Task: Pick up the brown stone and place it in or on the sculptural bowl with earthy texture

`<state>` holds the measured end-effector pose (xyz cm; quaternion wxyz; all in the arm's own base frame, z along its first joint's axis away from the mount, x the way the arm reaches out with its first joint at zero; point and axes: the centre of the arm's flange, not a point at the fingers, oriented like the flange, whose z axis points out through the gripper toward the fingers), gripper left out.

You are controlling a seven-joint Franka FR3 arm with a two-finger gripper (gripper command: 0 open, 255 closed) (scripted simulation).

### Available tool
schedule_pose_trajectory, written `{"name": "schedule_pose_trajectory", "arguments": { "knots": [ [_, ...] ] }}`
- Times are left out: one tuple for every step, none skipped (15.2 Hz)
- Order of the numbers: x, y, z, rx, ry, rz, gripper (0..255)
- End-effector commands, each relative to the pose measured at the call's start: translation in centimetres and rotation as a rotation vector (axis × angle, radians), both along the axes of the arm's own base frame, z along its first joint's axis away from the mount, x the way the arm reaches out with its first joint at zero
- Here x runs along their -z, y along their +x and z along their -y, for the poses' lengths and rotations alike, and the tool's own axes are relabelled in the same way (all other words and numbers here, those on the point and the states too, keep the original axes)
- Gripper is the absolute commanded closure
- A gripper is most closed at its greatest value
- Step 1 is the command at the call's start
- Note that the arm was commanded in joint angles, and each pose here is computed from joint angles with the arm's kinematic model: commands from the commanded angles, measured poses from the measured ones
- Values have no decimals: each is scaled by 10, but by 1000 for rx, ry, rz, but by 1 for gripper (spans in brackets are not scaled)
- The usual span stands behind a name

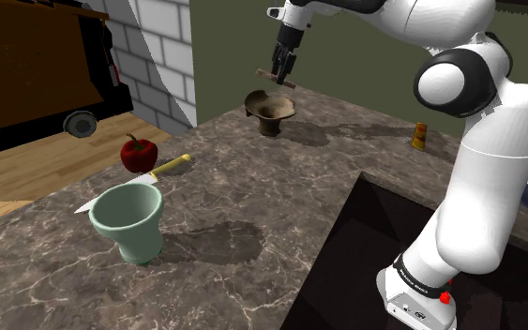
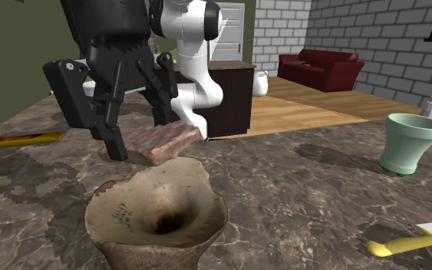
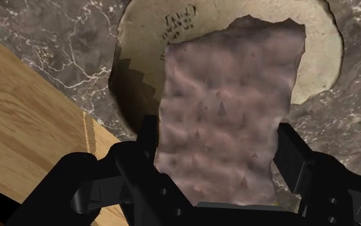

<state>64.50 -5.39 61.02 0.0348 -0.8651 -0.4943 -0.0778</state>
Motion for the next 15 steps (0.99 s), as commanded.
{"name": "schedule_pose_trajectory", "arguments": {
  "knots": [
    [11,1,1,0,0,1,255],
    [16,1,1,0,0,1,255],
    [21,1,1,0,0,1,255],
    [27,1,1,0,0,1,255],
    [32,1,1,0,0,1,255],
    [37,1,1,0,0,1,255],
    [42,1,1,0,0,1,255],
    [48,1,1,0,0,1,255],
    [49,1,1,0,0,1,255],
    [49,1,1,0,0,1,255],
    [49,1,1,0,0,1,255],
    [49,1,1,0,0,1,255],
    [49,1,1,0,0,1,255],
    [49,1,1,0,0,1,255],
    [49,1,1,0,0,1,255]
  ]
}}
